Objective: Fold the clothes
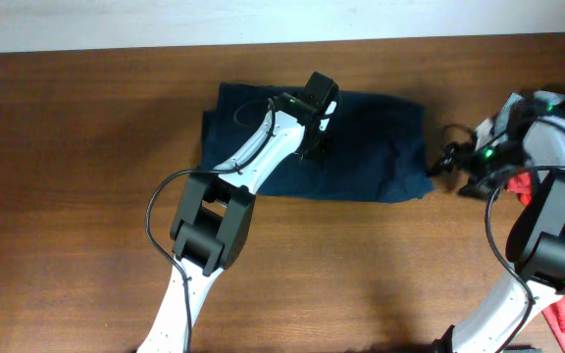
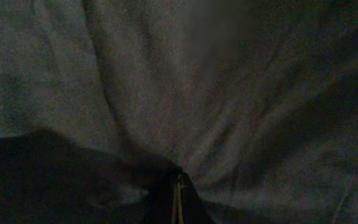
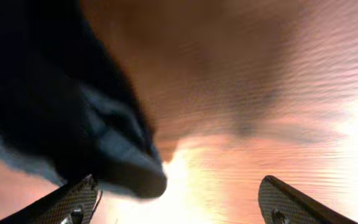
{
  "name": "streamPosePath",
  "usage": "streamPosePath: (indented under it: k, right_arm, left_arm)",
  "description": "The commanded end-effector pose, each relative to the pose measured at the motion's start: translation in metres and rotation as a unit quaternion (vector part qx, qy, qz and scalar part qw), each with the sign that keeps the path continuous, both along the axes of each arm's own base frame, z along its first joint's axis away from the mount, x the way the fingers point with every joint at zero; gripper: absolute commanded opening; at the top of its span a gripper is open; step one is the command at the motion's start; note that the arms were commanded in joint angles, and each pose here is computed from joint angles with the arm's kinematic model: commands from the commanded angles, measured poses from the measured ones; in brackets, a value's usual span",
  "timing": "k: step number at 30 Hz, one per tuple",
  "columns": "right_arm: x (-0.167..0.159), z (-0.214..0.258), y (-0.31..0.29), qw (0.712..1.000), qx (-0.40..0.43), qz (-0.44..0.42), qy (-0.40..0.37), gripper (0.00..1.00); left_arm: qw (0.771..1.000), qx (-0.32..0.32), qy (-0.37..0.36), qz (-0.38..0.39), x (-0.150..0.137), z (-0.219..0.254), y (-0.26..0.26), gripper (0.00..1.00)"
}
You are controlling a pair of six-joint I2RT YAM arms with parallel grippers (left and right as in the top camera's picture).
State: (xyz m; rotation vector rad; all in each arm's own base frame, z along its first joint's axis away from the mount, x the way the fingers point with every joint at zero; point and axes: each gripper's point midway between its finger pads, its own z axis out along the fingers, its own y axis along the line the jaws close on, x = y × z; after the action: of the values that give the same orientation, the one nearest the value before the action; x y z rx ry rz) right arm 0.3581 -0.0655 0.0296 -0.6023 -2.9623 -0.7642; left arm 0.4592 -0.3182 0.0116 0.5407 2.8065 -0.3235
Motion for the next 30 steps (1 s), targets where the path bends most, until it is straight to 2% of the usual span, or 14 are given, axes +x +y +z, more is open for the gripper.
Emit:
streamPosePath:
  k: [1, 7, 11, 17, 19, 20, 23, 28, 29, 30]
  right_arm:
    - [-0.008, -0.006, 0.032, 0.995, 0.09, 0.015, -0.027, 0.88]
    - [-0.02, -0.04, 0.043, 0.993, 0.1, 0.019, -0.055, 0.89]
    - [-0.018, -0.037, 0.065, 0.978, 0.166, 0.034, -0.123, 0.89]
    - [-0.008, -0.031, 0.071, 0.966, 0.195, 0.032, -0.168, 0.88]
    - [0.001, -0.028, 0.07, 0.96, 0.197, 0.037, -0.196, 0.81]
    - [0.008, -0.024, 0.07, 0.954, 0.198, 0.041, -0.22, 0.7]
    - [0.021, -0.019, 0.067, 0.946, 0.198, 0.042, -0.253, 0.54]
    - [0.04, -0.015, 0.059, 0.938, 0.178, 0.044, -0.294, 0.47]
    - [0.042, -0.015, 0.058, 0.937, 0.175, 0.046, -0.3, 0.36]
    - [0.045, -0.014, 0.057, 0.935, 0.172, 0.048, -0.305, 0.21]
  left_arm:
    - [1.0, 0.015, 0.004, 0.011, 0.002, -0.011, 0.005, 0.01]
    - [1.0, 0.016, 0.006, 0.011, 0.001, -0.012, 0.006, 0.01]
    - [1.0, 0.017, 0.006, 0.009, 0.001, -0.012, 0.006, 0.01]
    - [1.0, 0.017, 0.007, 0.009, 0.0, -0.012, 0.006, 0.01]
    - [1.0, 0.017, 0.007, 0.009, 0.0, -0.012, 0.006, 0.01]
    - [1.0, 0.017, 0.007, 0.009, 0.0, -0.012, 0.006, 0.01]
    - [1.0, 0.017, 0.006, 0.009, 0.001, -0.012, 0.006, 0.01]
    - [1.0, 0.027, 0.001, 0.012, 0.003, -0.012, 0.009, 0.01]
    - [1.0, 0.028, 0.0, 0.013, 0.003, -0.012, 0.01, 0.01]
    - [1.0, 0.028, 0.001, 0.013, 0.003, -0.012, 0.01, 0.01]
